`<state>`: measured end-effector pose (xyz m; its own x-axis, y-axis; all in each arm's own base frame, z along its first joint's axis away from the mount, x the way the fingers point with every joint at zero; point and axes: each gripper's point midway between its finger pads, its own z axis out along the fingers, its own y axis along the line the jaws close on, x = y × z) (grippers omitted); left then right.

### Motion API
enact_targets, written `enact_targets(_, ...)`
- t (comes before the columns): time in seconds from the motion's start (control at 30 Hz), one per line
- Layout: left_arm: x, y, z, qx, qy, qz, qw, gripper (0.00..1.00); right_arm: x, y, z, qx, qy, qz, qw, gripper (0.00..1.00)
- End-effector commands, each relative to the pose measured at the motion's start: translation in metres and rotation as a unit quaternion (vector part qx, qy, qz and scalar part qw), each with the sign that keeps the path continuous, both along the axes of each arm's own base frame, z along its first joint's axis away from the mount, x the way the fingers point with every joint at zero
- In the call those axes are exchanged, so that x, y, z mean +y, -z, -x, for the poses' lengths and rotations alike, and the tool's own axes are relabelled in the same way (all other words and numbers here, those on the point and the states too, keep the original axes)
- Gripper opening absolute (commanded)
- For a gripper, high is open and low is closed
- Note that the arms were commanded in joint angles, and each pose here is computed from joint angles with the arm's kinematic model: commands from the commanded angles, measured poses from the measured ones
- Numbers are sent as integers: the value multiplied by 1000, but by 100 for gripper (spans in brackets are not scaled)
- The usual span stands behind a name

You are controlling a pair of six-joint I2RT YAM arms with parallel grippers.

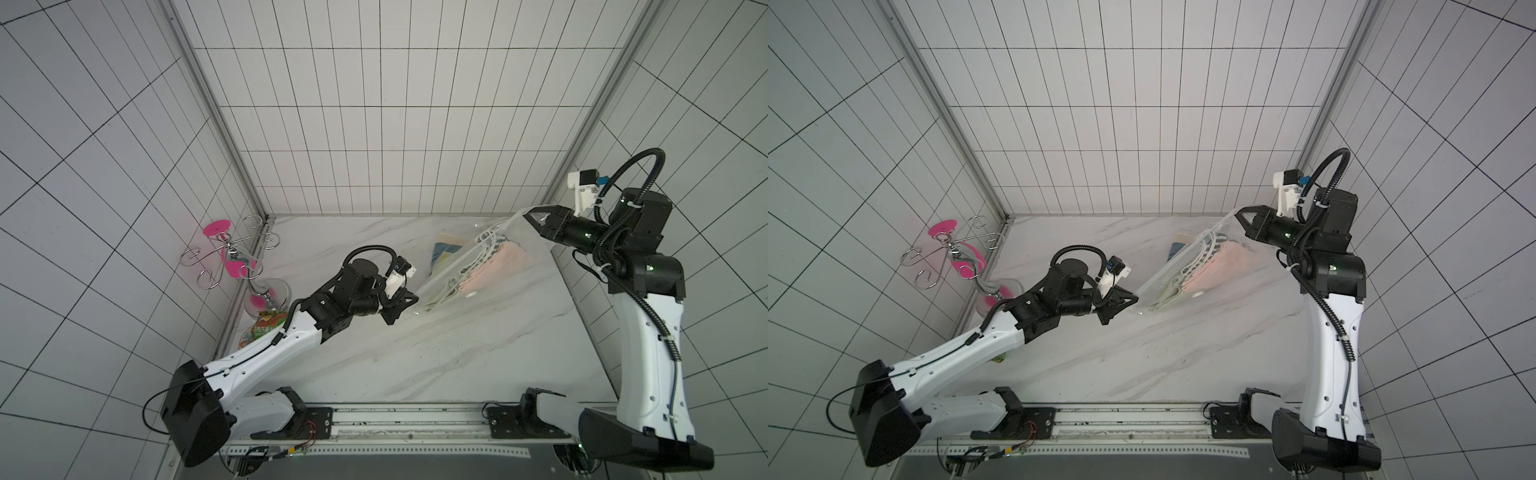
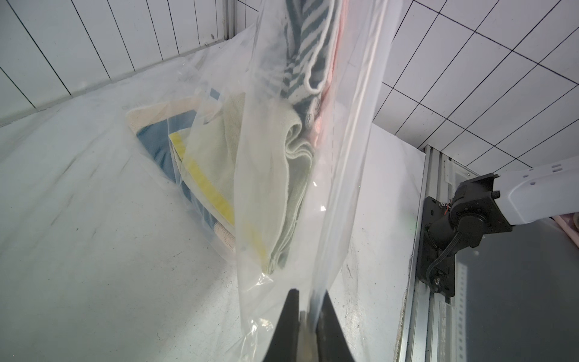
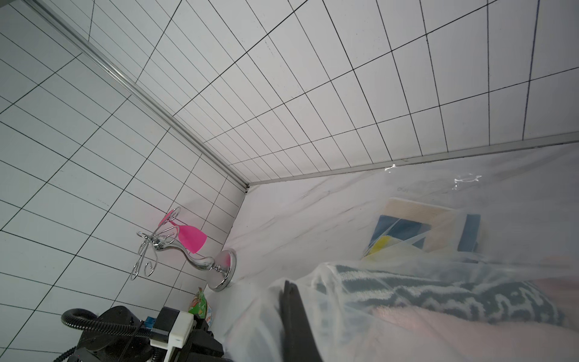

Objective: Place the folded towel into the vacuum bag
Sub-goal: Close the vacuum bag at the center of the board.

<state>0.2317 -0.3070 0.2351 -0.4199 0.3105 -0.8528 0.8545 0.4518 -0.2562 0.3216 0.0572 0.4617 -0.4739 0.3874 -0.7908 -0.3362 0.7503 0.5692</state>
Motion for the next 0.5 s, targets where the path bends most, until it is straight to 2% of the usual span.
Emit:
enact_targets(0.0, 59, 111, 46, 165, -21, -169, 971, 9, -49, -142, 15, -255, 131, 52, 957, 0)
enact_targets(0.47, 64, 133, 36, 177, -47, -189, 965, 9, -58, -144, 15, -254, 150, 58, 954, 0)
